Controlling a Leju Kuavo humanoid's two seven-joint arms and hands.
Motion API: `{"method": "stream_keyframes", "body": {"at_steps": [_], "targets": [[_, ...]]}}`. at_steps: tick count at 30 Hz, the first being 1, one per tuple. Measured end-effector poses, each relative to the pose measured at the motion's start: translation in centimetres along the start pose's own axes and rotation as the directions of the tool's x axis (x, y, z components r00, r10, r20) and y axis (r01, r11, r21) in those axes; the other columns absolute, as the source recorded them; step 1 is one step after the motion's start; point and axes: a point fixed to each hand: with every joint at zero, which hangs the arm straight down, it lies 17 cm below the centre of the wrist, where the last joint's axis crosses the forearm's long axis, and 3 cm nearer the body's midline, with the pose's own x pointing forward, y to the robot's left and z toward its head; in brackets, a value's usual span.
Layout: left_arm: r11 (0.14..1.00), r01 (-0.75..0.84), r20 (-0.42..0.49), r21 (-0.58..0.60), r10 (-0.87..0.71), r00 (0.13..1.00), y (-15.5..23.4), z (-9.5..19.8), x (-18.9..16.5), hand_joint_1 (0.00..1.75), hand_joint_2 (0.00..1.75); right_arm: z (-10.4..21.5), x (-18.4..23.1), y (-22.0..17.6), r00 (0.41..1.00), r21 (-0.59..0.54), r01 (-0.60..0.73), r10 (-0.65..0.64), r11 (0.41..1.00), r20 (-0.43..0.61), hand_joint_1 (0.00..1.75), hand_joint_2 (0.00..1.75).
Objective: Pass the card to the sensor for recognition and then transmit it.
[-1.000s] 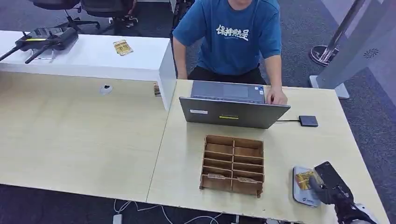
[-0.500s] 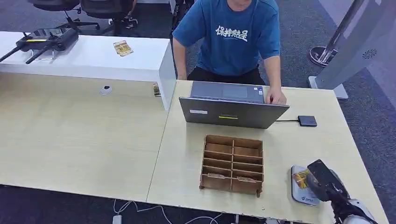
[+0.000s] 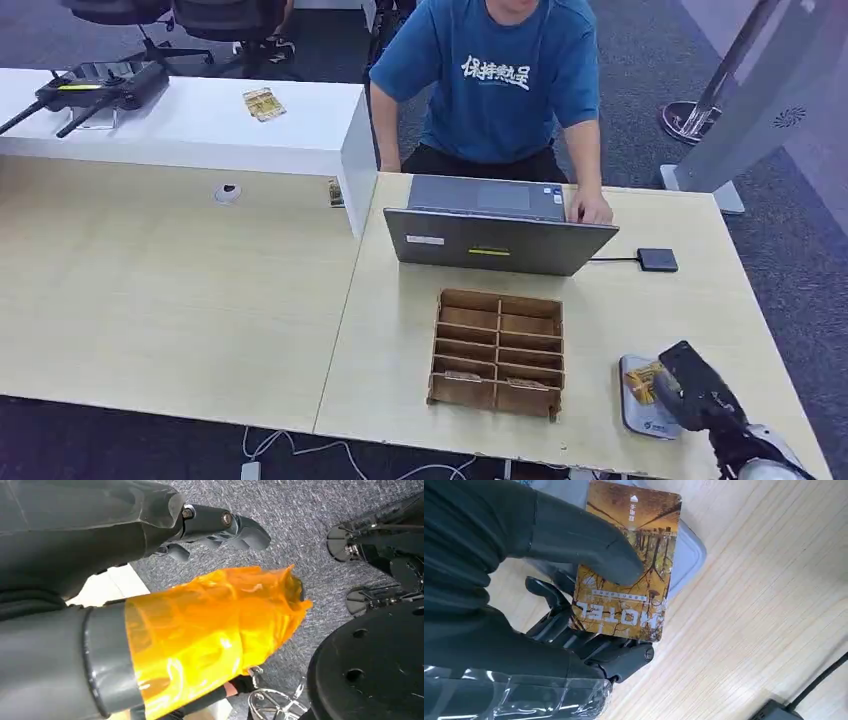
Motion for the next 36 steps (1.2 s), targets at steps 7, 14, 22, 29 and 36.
{"method": "stream_keyframes", "body": {"at_steps": [7,14,22,29,36], "targets": [[1.000,-0.011,0.005,0.003,0.011,1.000,0.0,0.0,0.1,0.00,0.00,0.5,2.2,-2.8,0.998,-0.015,0.024,-0.024,1.000,0.062,1.75,1.75],[1.000,-0.017,0.009,0.003,0.017,1.000,-0.1,-0.1,0.2,0.00,0.00,1.2,4.8,-5.5,0.987,-0.011,0.094,-0.092,0.996,0.133,1.75,1.75],[1.000,-0.017,0.012,0.001,0.017,1.000,-0.2,-0.1,0.2,0.00,0.00,1.8,7.8,-10.4,0.973,-0.056,0.119,-0.106,0.991,0.203,1.75,1.75],[1.000,-0.017,0.019,-0.002,0.017,1.000,-0.4,-0.1,0.4,0.00,0.00,1.6,10.9,-13.7,0.961,-0.129,0.103,-0.065,0.986,0.270,1.75,1.75],[1.000,-0.001,0.018,0.001,0.001,1.000,-0.3,-0.1,0.3,0.00,0.00,1.6,13.8,-18.2,0.938,-0.372,-0.066,0.185,0.926,0.295,1.75,1.75]]}}
